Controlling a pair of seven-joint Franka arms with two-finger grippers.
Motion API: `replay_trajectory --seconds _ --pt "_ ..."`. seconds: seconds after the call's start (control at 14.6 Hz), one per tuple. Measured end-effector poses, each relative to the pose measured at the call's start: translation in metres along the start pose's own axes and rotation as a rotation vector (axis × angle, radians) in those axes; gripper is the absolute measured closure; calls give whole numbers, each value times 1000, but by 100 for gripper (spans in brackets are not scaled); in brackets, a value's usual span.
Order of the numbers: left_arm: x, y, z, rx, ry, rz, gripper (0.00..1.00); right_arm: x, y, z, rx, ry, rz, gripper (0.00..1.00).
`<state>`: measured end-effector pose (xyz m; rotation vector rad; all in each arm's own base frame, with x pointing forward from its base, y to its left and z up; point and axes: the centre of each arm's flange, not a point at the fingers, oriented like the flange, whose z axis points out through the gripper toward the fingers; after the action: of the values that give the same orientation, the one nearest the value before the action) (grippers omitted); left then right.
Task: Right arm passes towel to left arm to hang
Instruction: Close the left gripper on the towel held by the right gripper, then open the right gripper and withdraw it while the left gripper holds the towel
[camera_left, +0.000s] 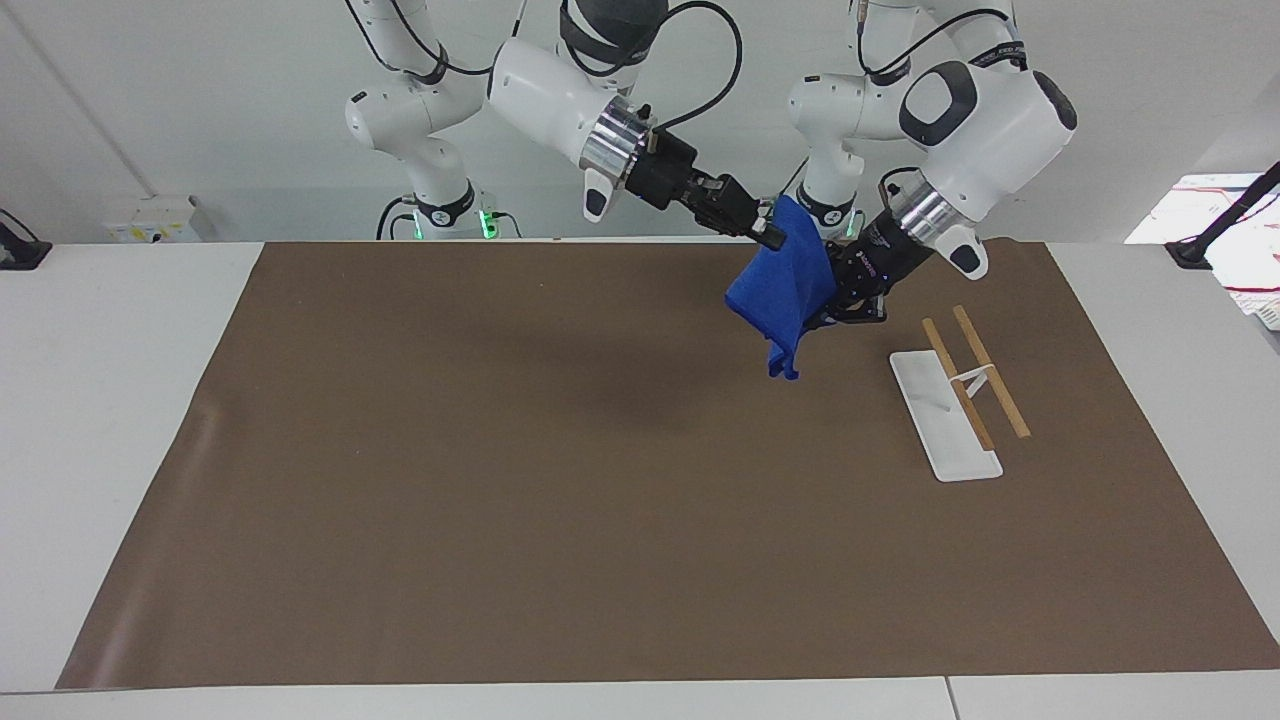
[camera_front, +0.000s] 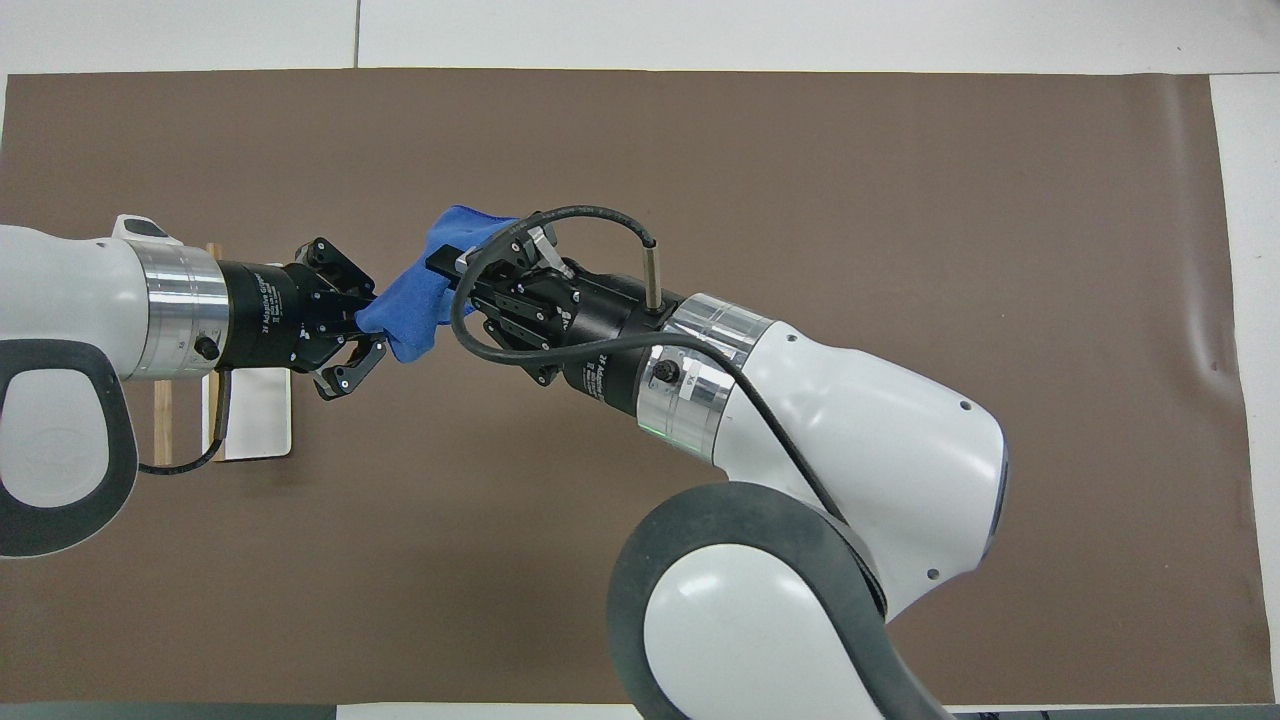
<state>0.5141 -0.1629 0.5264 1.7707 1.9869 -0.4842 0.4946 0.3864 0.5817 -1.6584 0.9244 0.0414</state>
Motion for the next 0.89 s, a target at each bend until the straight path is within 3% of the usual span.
replay_trajectory --seconds 0.34,0.41,0.62,0.89 --pt "7 6 -8 -21 -3 -15 98 2 1 1 -2 3 2 97" --pt "8 7 -9 -23 -4 -15 98 4 0 0 0 7 2 91" --pt "8 8 -11 -28 -5 -7 98 16 -6 -10 15 62 -68 59" --pt "6 9 -16 -42 39 60 98 73 -19 -44 -40 172 -318 17"
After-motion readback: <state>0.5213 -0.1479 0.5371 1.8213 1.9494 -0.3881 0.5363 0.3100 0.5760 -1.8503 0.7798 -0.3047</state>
